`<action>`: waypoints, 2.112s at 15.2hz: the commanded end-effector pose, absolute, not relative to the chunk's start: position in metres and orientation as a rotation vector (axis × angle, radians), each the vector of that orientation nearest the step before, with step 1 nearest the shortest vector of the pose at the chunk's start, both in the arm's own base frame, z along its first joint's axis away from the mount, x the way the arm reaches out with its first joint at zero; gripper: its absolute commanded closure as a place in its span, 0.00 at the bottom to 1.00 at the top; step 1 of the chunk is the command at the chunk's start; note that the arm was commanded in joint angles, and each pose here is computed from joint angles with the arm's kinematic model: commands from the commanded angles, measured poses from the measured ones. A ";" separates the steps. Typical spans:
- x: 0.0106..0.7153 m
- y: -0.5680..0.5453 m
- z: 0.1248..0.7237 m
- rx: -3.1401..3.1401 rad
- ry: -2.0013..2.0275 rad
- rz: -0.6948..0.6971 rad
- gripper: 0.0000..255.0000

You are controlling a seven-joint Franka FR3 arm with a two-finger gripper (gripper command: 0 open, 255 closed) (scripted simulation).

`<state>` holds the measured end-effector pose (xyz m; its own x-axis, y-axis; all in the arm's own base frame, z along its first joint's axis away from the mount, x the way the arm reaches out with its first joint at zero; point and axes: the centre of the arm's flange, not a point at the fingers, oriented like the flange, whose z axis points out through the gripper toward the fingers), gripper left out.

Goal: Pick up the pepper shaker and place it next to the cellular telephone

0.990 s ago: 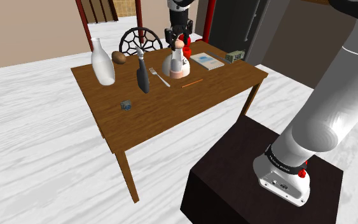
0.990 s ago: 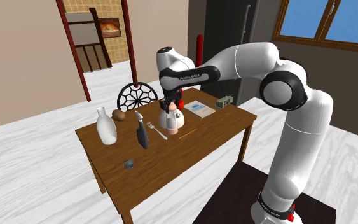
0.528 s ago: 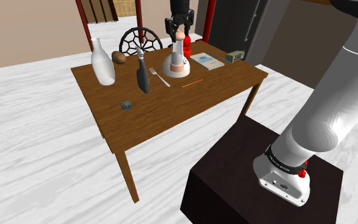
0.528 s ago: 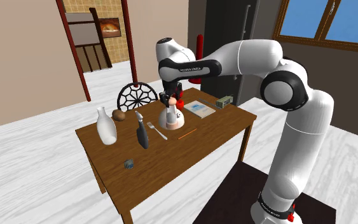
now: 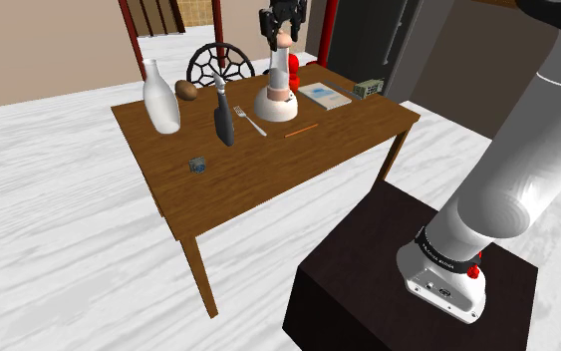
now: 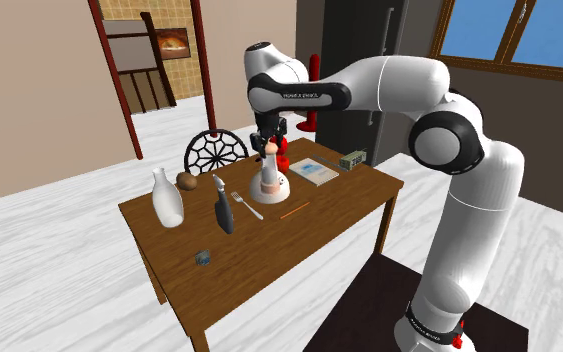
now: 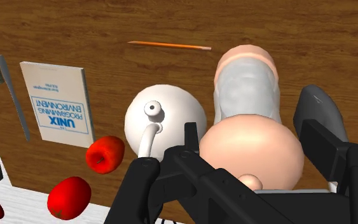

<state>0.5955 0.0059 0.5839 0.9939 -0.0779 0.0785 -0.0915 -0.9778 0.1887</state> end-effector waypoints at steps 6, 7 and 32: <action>0.597 0.007 0.620 2.944 -0.126 0.105 1.00; 0.597 0.007 0.626 2.944 -0.126 0.105 1.00; 0.536 -0.231 0.603 2.944 -0.126 0.105 1.00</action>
